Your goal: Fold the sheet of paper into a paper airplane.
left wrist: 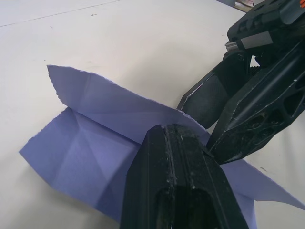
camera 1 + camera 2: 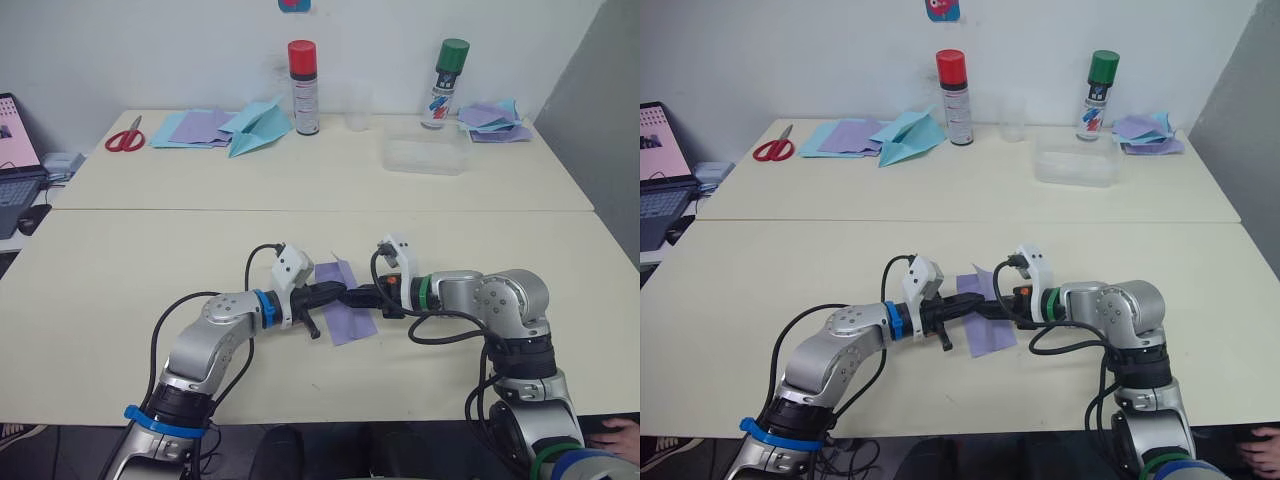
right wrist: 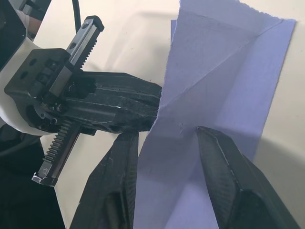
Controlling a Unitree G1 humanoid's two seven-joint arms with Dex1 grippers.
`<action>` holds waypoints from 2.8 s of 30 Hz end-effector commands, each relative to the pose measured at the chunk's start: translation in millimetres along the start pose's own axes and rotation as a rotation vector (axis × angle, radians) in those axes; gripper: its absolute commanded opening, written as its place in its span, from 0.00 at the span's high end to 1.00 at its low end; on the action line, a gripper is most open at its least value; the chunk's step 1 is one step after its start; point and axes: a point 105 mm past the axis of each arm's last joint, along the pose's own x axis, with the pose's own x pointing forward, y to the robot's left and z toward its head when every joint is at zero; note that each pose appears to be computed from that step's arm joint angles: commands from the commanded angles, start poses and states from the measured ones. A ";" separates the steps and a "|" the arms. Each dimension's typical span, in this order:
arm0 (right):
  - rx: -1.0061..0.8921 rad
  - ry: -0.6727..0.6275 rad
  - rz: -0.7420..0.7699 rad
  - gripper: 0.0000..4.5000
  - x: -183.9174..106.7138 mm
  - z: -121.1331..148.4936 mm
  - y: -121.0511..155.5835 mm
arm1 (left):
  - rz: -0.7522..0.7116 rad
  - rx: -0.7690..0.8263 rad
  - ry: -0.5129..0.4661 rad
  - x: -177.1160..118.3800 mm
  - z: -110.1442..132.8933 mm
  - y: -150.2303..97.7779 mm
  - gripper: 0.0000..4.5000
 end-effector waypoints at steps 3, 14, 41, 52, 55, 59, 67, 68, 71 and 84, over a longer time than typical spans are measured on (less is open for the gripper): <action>-0.008 -0.036 -0.014 0.77 -3.4 6.3 -1.9 | -0.032 0.033 -0.013 3.0 5.7 -5.0 1.00; 0.027 -0.053 -0.038 0.99 -8.0 9.3 -8.3 | 0.020 0.042 0.056 -6.4 -10.7 2.9 1.00; 0.098 -0.127 -0.157 0.99 -38.7 14.4 -26.9 | 0.077 0.040 0.321 -11.5 -57.3 19.5 1.00; 0.031 -0.060 -0.169 0.99 -43.7 -3.2 -34.3 | 0.111 0.104 0.299 -10.7 -49.9 34.0 1.00; 0.008 -0.045 -0.184 0.99 -48.1 -8.3 -37.8 | 0.105 0.115 0.302 -12.5 -49.0 34.4 1.00; 0.000 -0.039 -0.185 0.99 -50.3 -11.6 -39.2 | 0.096 0.128 0.320 -13.6 -50.8 34.8 1.00; 0.004 -0.026 -0.160 0.99 -42.9 -24.6 -30.0 | 0.080 0.127 0.342 -13.1 -58.4 31.5 1.00; 0.005 -0.029 -0.165 0.99 -42.8 -24.7 -30.5 | 0.080 0.128 0.343 -12.9 -58.8 31.2 1.00; -0.003 -0.030 -0.189 0.99 -44.1 -24.6 -34.9 | 0.082 0.132 0.345 -12.7 -60.1 30.7 1.00; -0.176 -0.169 -0.327 0.38 -68.5 17.1 -57.1 | 0.083 0.139 0.343 -11.7 -60.5 30.3 1.00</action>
